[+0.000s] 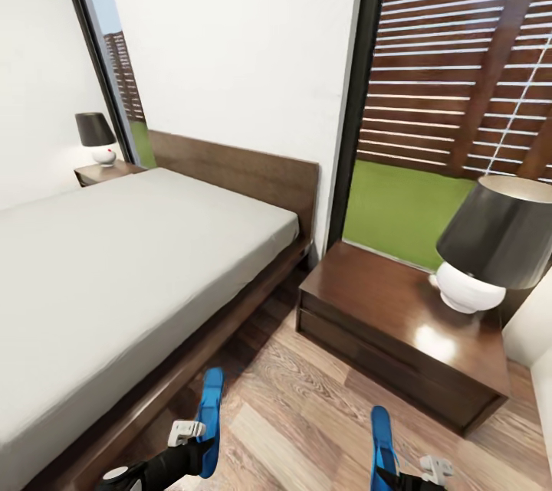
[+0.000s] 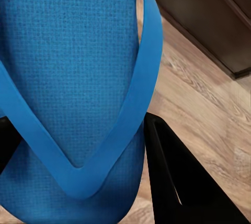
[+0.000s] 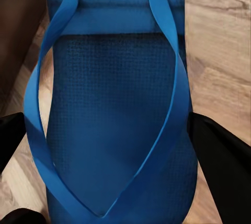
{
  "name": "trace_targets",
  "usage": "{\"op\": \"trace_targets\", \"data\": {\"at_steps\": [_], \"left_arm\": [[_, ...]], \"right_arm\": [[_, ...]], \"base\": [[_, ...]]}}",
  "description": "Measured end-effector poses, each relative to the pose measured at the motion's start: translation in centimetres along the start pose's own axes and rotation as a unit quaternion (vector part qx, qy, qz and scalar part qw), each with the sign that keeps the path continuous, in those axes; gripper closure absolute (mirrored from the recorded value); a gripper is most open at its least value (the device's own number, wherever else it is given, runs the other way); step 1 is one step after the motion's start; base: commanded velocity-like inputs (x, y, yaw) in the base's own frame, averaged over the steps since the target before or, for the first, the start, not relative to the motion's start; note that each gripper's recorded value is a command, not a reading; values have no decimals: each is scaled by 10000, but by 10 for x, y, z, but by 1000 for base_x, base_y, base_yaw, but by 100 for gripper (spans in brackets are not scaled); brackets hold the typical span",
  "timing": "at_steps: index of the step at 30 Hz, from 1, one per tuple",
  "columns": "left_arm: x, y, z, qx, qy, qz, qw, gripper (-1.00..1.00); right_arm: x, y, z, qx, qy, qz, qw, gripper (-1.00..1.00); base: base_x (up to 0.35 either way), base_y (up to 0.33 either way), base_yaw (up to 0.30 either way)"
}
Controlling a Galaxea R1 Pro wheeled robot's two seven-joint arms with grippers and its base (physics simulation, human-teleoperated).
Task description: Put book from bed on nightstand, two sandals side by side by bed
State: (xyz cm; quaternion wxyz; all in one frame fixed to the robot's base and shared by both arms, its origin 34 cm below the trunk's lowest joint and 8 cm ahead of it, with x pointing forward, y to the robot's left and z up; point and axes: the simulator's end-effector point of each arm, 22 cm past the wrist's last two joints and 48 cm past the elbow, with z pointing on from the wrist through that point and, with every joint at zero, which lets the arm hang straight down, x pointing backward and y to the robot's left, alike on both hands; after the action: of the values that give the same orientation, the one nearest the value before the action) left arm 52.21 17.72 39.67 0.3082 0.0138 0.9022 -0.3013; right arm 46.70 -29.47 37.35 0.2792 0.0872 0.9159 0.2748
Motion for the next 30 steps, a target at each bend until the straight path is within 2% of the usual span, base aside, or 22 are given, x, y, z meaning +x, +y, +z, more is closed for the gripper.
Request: {"op": "trace_targets", "data": {"at_steps": [30], "left_arm": [[0, 0, 0, 1, 1, 1, 10000, 100]], "right_arm": [[2, 1, 1, -14, 42, -42, 10000, 100]], "base": [[0, -9, 290]]}}
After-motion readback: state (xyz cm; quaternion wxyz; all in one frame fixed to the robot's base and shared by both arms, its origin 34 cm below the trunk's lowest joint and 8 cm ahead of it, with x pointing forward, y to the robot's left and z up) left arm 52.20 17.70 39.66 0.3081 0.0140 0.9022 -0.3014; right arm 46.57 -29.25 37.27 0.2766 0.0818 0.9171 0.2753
